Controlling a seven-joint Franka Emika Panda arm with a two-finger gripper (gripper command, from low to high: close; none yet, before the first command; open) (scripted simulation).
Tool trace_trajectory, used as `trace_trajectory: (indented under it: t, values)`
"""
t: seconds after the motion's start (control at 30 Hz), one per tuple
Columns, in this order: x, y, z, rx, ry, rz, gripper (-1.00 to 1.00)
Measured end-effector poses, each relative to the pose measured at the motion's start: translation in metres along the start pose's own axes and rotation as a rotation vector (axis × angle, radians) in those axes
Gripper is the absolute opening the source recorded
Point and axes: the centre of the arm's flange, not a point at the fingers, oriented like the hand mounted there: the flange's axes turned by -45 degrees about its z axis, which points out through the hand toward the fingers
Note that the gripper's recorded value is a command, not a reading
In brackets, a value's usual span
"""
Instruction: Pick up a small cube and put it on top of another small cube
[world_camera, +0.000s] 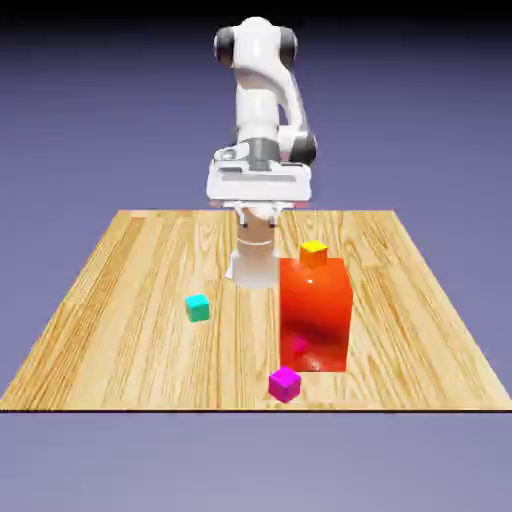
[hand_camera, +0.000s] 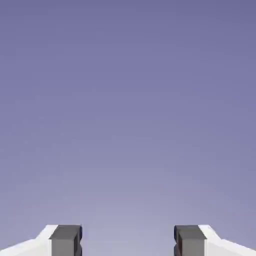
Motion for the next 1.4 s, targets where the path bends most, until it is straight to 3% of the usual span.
trace_trajectory:
  t: [0.4, 0.9, 1.07, 1.1, 1.17, 1.3, 1.4]
  values:
    - [-0.007, -0.002, 0.135, -0.061, -0.463, 0.355, 0.00]
    - [-0.077, -0.017, 0.289, -0.142, -1.058, 0.836, 0.00]
    - [-0.123, -0.030, 0.325, -0.144, -1.073, 0.849, 0.00]
    - [-0.134, -0.033, 0.332, -0.144, -1.073, 0.848, -1.00]
    - [-0.134, -0.033, 0.332, -0.143, -1.073, 0.849, -1.00]
    - [-0.081, -0.014, 0.290, -0.148, -1.071, 0.837, -1.00]
    - [-0.098, 0.029, 0.264, -0.197, -1.057, 0.728, -1.00]
